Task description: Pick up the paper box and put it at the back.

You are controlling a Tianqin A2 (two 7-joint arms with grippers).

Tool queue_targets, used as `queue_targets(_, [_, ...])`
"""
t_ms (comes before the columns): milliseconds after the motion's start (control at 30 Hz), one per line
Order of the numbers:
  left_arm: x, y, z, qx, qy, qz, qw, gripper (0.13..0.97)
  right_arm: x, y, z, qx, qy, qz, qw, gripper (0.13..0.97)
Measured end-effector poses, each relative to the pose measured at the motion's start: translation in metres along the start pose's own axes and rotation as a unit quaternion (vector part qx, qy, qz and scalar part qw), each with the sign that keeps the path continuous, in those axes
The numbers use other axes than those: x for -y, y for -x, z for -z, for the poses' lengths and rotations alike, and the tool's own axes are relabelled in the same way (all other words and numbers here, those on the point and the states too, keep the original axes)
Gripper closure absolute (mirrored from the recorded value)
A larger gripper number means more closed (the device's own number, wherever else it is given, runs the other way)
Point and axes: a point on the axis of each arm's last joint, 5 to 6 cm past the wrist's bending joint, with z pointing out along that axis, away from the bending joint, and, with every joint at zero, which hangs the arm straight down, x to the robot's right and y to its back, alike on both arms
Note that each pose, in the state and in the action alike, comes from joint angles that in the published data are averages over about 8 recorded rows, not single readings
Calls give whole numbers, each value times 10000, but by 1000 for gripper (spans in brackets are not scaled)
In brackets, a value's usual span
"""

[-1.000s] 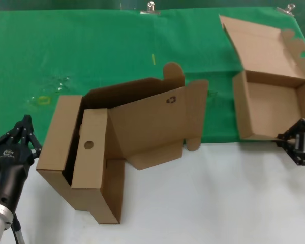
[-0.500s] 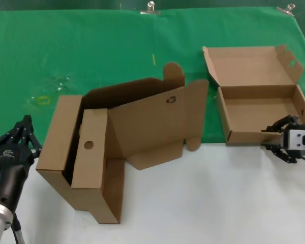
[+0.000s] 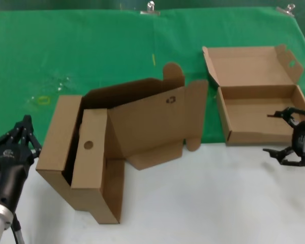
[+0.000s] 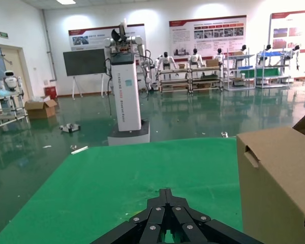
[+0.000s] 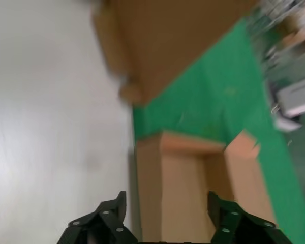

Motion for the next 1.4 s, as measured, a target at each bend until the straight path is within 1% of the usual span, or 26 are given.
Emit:
queue_targets(67, [0, 0, 0, 0, 0, 0, 10000, 954, 78, 54, 152, -100, -324, -126, 9993, 580])
queue_targets(100, [0, 0, 0, 0, 0, 0, 10000, 954, 110, 74, 209, -141, -446, -172, 9988, 580])
queue_targets(200, [0, 0, 0, 0, 0, 0, 10000, 954, 170, 114, 287, -241, -664, -288, 9971, 499])
queue_targets(367, [0, 0, 0, 0, 0, 0, 10000, 944, 195, 140, 211, -388, -657, -459, 9960, 364])
queue_targets(500, [0, 0, 0, 0, -1, 0, 10000, 924, 237, 192, 155, -548, -717, -685, 9936, 364])
queue_targets(600, [0, 0, 0, 0, 0, 0, 10000, 914, 273, 236, 117, -674, -773, -871, 9909, 309])
queue_targets(767, [1, 0, 0, 0, -1, 0, 10000, 844, 335, 312, 55, -888, -864, -1201, 9850, 217])
queue_targets(867, [1, 0, 0, 0, -1, 0, 10000, 802, 373, 360, 19, -1021, -916, -1413, 9804, 198])
queue_targets(900, [1, 0, 0, 0, -1, 0, 10000, 802, 386, 376, 8, -1064, -932, -1483, 9788, 189])
queue_targets(1067, [1, 0, 0, 0, -2, 0, 10000, 688, 447, 454, -44, -1272, -1004, -1834, 9696, 141])
queue_targets(1167, [1, 0, 0, 0, -2, 0, 10000, 619, 483, 502, -74, -1398, -1042, -2051, 9631, 138])
queue_targets(1300, [1, 0, 0, -1, -2, -1, 10000, 619, 531, 564, -109, -1561, -1086, -2341, 9534, 132])
queue_targets(1400, [2, 0, 0, -1, -2, -1, 10000, 536, 566, 611, -133, -1681, -1113, -2559, 9454, 130])
